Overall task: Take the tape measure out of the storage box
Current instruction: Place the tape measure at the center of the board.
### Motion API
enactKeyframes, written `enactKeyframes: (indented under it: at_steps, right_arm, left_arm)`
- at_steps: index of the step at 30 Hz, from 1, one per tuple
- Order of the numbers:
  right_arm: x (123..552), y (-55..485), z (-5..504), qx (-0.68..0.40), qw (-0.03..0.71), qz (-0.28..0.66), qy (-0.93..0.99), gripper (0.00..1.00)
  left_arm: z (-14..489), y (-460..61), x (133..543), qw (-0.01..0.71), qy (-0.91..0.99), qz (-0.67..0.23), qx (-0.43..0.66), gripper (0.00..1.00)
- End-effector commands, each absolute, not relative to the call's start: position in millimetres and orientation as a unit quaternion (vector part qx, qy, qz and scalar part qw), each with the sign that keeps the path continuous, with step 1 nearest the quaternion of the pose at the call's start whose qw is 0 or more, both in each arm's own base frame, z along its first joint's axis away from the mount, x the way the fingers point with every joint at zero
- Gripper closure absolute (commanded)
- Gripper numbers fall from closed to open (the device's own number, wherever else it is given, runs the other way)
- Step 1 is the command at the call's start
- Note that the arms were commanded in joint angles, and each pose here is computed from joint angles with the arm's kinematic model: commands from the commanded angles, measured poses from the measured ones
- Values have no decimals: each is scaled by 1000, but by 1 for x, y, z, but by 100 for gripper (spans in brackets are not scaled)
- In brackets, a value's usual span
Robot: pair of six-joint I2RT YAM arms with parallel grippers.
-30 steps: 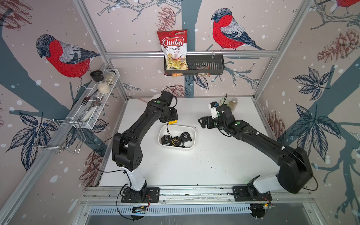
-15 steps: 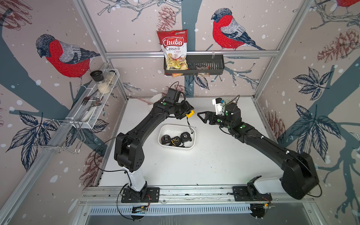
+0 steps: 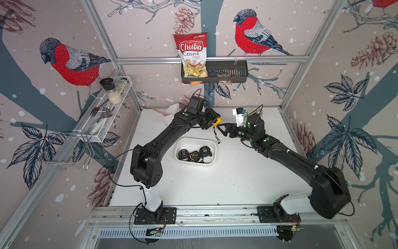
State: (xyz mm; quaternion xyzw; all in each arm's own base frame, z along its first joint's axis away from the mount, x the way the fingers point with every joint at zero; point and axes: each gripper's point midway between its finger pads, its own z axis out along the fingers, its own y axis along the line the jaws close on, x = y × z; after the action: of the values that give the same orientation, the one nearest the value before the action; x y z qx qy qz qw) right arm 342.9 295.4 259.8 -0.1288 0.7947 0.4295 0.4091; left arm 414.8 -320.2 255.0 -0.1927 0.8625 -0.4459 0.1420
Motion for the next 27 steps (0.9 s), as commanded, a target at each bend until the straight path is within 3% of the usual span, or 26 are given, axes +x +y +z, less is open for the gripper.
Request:
enactKeyframes:
  at_steps: [1, 12, 27]
  right_arm:
    - [350, 296, 260, -130, 422, 421, 793, 20]
    - [364, 302, 256, -130, 426, 411, 795, 40]
    - [379, 306, 258, -119, 444, 409, 788, 56]
  left_arm:
    - [262, -328, 411, 137, 860, -460, -175, 100]
    - [266, -332, 402, 130, 863, -461, -160, 100]
    - [267, -345, 398, 106, 851, -492, -153, 100]
